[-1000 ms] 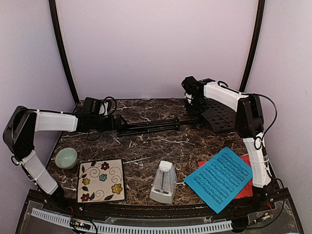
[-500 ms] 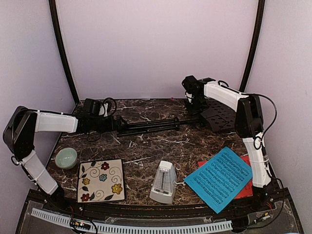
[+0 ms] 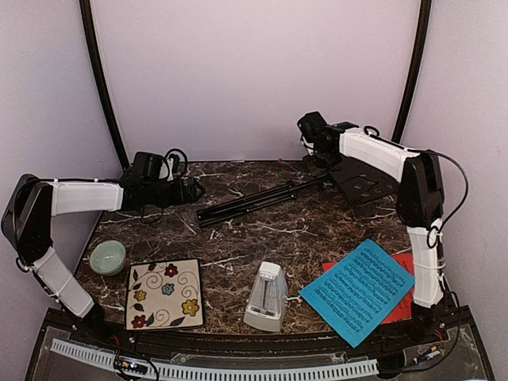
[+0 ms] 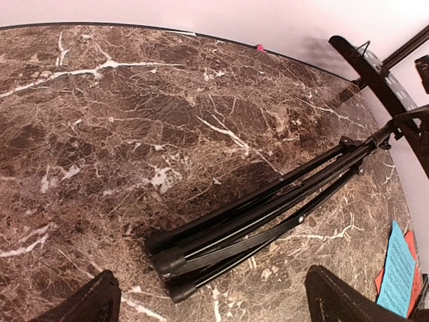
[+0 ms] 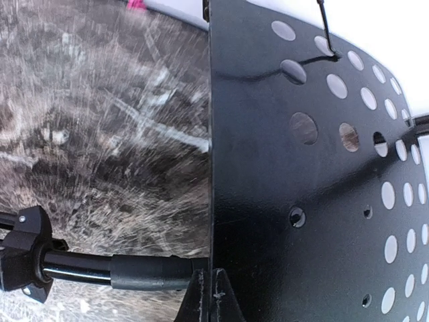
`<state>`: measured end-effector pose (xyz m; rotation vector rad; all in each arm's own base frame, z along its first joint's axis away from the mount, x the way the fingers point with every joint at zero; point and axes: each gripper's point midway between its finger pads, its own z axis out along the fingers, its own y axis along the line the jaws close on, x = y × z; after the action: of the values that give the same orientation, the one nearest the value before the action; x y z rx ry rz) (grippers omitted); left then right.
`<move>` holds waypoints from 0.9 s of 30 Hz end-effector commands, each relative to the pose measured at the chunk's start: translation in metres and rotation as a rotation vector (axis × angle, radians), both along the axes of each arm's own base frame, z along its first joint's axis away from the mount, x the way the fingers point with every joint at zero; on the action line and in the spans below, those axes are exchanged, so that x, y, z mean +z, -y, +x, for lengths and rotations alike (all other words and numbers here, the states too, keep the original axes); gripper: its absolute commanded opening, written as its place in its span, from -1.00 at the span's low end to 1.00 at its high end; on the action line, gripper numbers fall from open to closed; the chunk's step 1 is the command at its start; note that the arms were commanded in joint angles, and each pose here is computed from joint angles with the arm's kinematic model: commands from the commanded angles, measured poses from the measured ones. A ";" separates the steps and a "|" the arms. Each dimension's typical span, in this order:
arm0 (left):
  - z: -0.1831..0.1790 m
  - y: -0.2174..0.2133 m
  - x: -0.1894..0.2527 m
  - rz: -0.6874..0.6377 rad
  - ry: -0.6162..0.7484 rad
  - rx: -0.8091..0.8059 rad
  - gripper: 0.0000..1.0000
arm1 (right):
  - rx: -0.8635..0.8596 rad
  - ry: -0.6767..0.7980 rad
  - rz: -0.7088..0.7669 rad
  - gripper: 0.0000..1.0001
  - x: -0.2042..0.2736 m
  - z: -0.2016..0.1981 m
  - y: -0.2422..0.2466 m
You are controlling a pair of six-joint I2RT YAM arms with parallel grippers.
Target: Set up the instrument practice props
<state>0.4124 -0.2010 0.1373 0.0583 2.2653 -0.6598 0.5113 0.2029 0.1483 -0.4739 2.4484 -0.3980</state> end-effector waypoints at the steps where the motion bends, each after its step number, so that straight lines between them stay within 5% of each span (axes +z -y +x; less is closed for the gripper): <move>1: 0.002 -0.001 0.034 0.004 0.069 0.001 0.98 | -0.082 0.508 0.016 -1.00 0.173 0.015 0.018; 18: 0.002 -0.003 0.060 0.001 0.124 0.007 0.98 | 0.015 0.969 -0.096 -1.00 0.319 -0.036 -0.016; 27: -0.009 -0.002 0.103 -0.042 0.261 -0.030 0.98 | 0.140 1.227 -0.082 -1.00 0.400 -0.088 -0.036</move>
<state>0.4110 -0.1956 0.1966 0.0846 2.1367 -0.6460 0.4892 0.2735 0.3535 -0.6888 1.6142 -0.6876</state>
